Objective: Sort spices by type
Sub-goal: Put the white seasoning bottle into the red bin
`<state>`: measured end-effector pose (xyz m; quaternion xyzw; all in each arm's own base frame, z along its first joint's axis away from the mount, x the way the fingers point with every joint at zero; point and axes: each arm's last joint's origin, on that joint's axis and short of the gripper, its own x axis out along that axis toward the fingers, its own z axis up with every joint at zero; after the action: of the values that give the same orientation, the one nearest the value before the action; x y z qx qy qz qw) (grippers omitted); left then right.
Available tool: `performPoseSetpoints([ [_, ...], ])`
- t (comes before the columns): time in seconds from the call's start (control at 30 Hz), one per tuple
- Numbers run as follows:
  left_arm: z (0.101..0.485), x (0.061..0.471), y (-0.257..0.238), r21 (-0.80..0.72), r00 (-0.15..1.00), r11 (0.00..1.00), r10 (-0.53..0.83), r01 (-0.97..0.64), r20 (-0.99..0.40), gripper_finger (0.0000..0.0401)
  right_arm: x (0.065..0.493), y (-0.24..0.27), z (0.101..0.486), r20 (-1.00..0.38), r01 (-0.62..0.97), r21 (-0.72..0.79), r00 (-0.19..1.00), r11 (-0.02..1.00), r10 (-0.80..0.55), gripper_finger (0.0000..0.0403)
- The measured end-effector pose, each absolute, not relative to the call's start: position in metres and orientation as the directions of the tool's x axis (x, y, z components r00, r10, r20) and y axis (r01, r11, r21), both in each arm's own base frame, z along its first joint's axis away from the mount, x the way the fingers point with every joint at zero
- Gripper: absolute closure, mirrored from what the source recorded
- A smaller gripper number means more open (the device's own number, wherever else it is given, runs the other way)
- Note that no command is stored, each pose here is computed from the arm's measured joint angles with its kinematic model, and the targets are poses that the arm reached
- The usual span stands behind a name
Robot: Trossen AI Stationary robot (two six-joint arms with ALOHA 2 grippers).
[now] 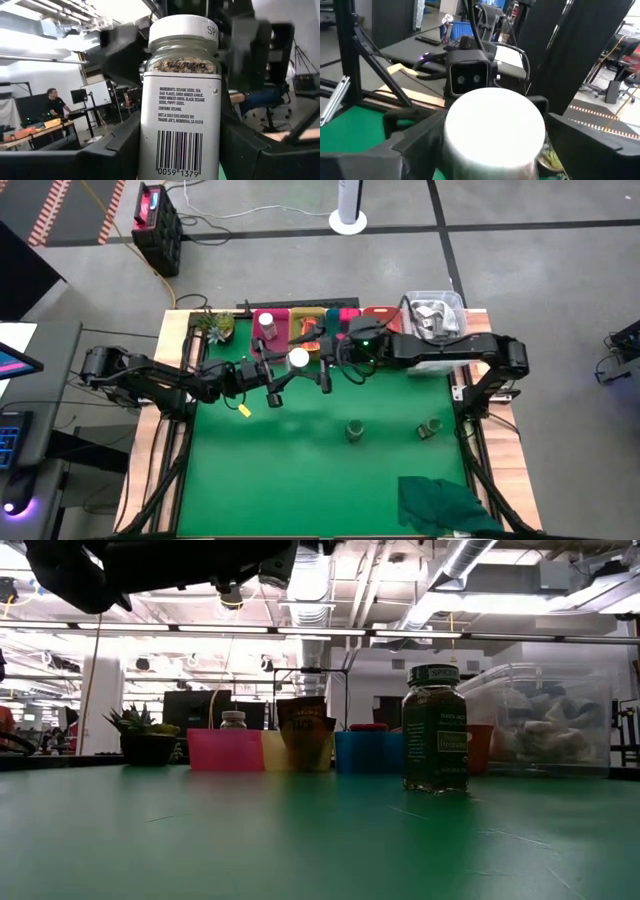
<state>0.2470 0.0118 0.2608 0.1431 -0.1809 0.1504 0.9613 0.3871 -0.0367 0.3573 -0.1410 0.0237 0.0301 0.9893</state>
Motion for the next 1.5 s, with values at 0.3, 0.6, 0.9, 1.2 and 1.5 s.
performPoseSetpoints([
  [0.3, 0.257, 0.248, 0.013, 0.24, 0.898, 0.901, 0.267, -0.362, 0.35, 0.02, 0.393, -0.041, 0.356, -0.048, -0.059, -0.292, 0.998, 0.955, 0.047, 0.0123],
  [0.6, 0.256, 0.248, 0.013, 0.229, 0.893, 0.897, 0.289, -0.379, 0.344, 0.0198, 0.393, -0.042, 0.353, -0.082, -0.067, -0.293, 0.996, 0.954, 0.045, 0.0189],
  [0.9, 0.265, 0.237, 0.017, 0.177, 0.87, 0.862, 0.43, -0.475, 0.24, 0.0124, 0.391, -0.053, 0.348, -0.129, -0.044, -0.289, 0.992, 0.956, 0.007, 0.0189],
  [1.2, 0.295, 0.174, 0.008, 0.124, 0.865, 0.859, 0.48, -0.498, 0.148, 0.0108, 0.396, -0.079, 0.345, -0.065, 0.027, -0.271, 0.997, 0.962, -0.046, 0.0189],
  [1.5, 0.308, 0.125, 0.008, 0.013, 0.833, 0.844, 0.528, -0.537, 0.164, 0.0134, 0.434, -0.106, 0.305, 0.025, 0.083, -0.226, 0.997, 0.971, -0.079, 0.0189],
])
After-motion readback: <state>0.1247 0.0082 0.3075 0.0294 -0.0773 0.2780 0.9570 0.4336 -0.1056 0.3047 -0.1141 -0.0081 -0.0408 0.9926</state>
